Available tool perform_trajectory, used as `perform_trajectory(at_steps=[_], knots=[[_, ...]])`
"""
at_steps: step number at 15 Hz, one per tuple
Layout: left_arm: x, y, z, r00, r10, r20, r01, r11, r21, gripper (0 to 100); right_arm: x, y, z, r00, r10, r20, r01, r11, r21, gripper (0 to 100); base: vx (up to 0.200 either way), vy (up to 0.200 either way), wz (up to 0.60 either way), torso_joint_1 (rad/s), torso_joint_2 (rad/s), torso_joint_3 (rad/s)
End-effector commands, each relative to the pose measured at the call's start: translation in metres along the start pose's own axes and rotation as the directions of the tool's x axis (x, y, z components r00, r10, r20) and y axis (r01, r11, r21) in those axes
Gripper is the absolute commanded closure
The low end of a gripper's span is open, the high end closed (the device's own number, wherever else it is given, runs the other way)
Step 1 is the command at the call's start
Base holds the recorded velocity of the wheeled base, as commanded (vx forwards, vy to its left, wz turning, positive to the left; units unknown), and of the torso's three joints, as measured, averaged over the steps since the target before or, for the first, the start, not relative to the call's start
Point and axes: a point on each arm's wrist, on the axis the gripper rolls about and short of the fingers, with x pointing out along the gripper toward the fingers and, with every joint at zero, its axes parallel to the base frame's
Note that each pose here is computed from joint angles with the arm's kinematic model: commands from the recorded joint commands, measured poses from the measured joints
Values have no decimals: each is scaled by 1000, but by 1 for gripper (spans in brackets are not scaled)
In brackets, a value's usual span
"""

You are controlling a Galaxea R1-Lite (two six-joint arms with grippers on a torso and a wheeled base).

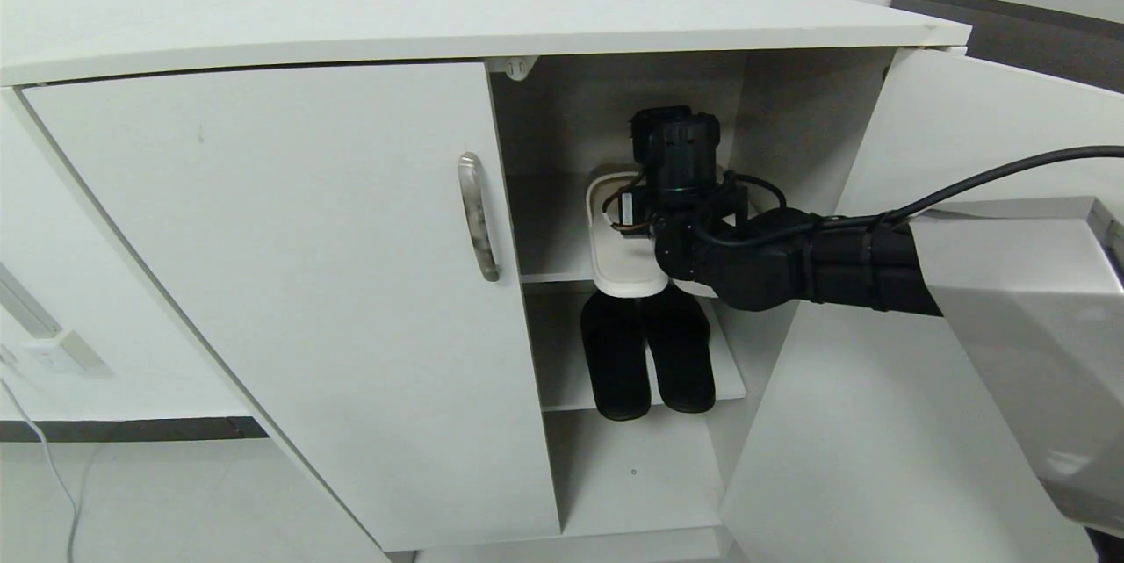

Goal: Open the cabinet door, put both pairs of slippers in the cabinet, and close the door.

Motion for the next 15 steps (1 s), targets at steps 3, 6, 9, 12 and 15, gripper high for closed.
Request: perform_trajectory(at_steps=[3, 6, 9, 12, 15], knots=[[0, 0, 0, 1000, 2, 0, -2, 1000, 0, 100, 0, -1, 1, 1000, -1, 3, 1, 1000, 2, 100, 0, 0, 0, 0, 0, 0], [0, 0, 0, 1000, 3, 0, -3, 1000, 0, 100, -1, 0, 2, 1000, 1, -6, -1, 1000, -6, 100, 0, 0, 0, 0, 0, 0], [0, 0, 0, 1000, 3, 0, -3, 1000, -1, 100, -4, 0, 3, 1000, 6, -9, -6, 1000, -8, 0, 0, 0, 0, 0, 0, 0], [0, 0, 0, 1000, 2, -1, -2, 1000, -1, 100, -11, 2, 5, 1000, 15, -19, -16, 1000, -18, 0, 0, 0, 0, 0, 0, 0], [0, 0, 0, 1000, 2, -1, -2, 1000, -1, 100, -17, 2, 7, 999, 23, -23, -23, 999, -23, 0, 0, 0, 0, 0, 0, 0]])
